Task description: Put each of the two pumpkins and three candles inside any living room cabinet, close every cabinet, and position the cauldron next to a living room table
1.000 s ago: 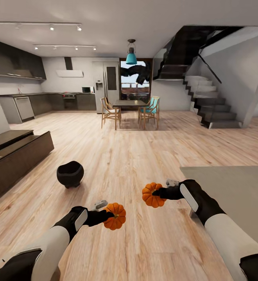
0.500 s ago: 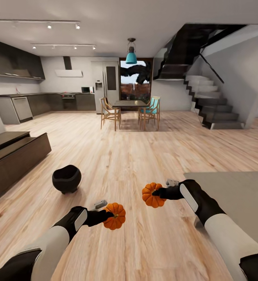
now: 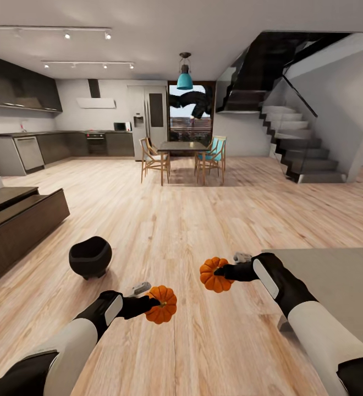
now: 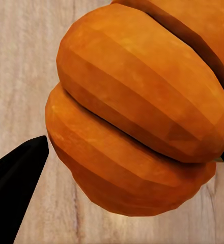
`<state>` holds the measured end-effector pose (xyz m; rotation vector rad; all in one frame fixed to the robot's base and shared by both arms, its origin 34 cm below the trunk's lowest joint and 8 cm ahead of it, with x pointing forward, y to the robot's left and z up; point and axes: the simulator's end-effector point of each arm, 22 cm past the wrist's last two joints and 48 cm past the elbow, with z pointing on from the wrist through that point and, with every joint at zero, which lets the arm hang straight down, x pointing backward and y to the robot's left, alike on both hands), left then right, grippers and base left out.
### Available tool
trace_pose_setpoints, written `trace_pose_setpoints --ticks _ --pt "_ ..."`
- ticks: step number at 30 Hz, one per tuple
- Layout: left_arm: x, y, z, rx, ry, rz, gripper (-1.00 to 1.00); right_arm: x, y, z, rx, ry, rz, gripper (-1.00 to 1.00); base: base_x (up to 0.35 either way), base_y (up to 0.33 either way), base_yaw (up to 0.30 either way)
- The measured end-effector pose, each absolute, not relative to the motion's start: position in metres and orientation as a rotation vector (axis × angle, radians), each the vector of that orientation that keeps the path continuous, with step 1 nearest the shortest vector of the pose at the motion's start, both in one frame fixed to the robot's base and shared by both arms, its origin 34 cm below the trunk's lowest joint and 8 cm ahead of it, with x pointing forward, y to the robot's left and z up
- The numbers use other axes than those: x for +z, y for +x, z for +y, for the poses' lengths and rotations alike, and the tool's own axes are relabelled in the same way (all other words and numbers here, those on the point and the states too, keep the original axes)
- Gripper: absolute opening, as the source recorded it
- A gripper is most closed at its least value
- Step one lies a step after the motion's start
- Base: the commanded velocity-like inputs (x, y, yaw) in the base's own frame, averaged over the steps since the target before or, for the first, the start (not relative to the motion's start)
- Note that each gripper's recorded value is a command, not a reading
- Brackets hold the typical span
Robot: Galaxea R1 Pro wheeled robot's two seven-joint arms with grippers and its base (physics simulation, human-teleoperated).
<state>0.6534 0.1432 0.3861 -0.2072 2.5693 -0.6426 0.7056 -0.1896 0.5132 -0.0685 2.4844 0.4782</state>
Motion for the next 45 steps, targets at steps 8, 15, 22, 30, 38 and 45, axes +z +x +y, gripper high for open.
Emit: trace_pose_setpoints --ticks 8,15,22,30,38,45 --pt "0.3863 0.6534 0.1432 -0.643 -0.207 2.569 -1.0 0.5135 0.7056 -0.1898 0.477 -0.068 2.484 -1.0 0.115 0.0 0.0" --pt "0.3862 0.6532 0.1434 -0.641 -0.205 2.57 -1.0 0.5135 0.7056 -0.1899 0.477 -0.068 2.484 -1.0 0.242 0.0 0.0" --pt "0.3861 0.6531 0.1435 -0.639 -0.203 2.57 -1.0 0.5134 0.7055 -0.1901 0.475 -0.069 2.484 -1.0 0.306 0.0 0.0" --pt "0.3858 0.653 0.1437 -0.636 -0.2 2.571 -1.0 0.5132 0.7055 -0.1901 0.474 -0.069 2.485 -1.0 0.312 0.0 0.0" --pt "0.3856 0.6529 0.1438 -0.635 -0.199 2.572 -1.0 0.513 0.7055 -0.1902 0.472 -0.07 2.485 -1.0 0.312 0.0 0.0" --pt "0.3856 0.6529 0.1438 -0.635 -0.199 2.572 -1.0 0.5128 0.7054 -0.1902 0.47 -0.072 2.486 -1.0 0.312 0.0 0.0"
